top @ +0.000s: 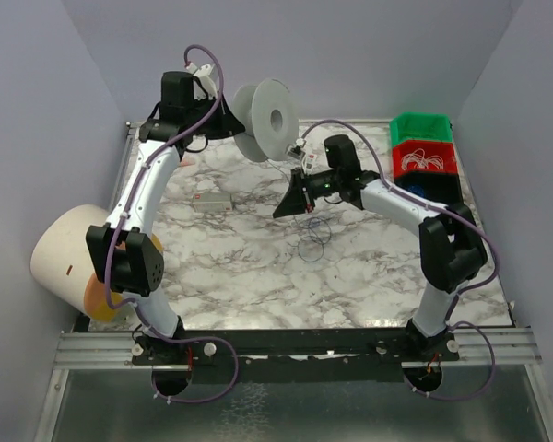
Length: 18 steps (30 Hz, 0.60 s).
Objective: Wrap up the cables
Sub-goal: Wrap the cable around the cable reel.
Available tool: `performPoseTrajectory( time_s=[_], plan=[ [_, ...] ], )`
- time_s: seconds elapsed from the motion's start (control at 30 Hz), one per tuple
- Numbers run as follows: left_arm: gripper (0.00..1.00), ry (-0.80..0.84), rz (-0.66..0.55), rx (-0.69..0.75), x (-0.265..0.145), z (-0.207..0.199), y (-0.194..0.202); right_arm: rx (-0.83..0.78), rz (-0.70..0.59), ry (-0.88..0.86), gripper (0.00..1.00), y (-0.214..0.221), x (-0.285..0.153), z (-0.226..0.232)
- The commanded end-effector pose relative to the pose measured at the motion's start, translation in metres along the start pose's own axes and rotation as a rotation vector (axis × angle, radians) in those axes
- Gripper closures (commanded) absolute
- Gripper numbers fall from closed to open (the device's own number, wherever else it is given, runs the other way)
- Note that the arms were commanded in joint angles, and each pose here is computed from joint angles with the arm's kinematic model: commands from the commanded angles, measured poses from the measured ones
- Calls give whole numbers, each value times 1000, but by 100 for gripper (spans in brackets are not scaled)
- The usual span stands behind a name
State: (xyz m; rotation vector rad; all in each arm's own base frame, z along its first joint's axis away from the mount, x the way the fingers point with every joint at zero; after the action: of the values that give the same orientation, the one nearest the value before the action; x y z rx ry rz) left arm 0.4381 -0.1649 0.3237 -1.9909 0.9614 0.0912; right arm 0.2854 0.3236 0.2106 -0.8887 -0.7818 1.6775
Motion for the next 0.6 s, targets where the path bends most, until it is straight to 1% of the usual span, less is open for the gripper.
performPoseTrajectory(
  time_s=[0.0, 0.07, 0.1, 0.17, 0.2, 0.3, 0.43, 0.5, 0.57],
  plan=[
    [100, 286, -1, 25, -30, -39, -15, 32, -40, -18, 99, 6, -19, -12],
    [100, 328, 14, 43, -37, -45, -13, 49, -57, 37, 100, 5, -29, -22],
    [100, 347, 20, 53, -40, -49, -12, 56, -64, 92, 100, 5, -34, -30],
    [100, 377, 28, 69, -46, -55, -10, 60, -82, 233, 99, 4, -47, -48],
    [100, 391, 32, 73, -48, -57, -10, 63, -96, 353, 100, 3, -55, -62],
    [100, 432, 43, 90, -56, -66, -8, 42, -151, 602, 100, -3, -84, -86],
    [100, 471, 63, 96, -62, -71, -4, 1, -226, 885, 100, -18, -125, -104],
    [100, 482, 80, 90, -62, -71, 1, -32, -269, 975, 100, -28, -142, -108],
    [100, 489, 99, 83, -61, -69, 7, -33, -300, 1034, 100, -38, -156, -112]
  ],
)
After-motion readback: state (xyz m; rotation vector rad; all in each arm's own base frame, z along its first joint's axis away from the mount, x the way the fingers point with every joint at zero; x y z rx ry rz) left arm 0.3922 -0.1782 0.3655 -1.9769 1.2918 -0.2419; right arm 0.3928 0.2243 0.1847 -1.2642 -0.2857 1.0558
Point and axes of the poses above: each gripper's point midway between its finger pads, its own x axis out along the fingers, its own z axis along the line the jaws close on, y = z × x, the point moved 3 cm from there along -x, back along the fingers, and after that the axes turned 9 degrees about -x, right-handed, at the moved point
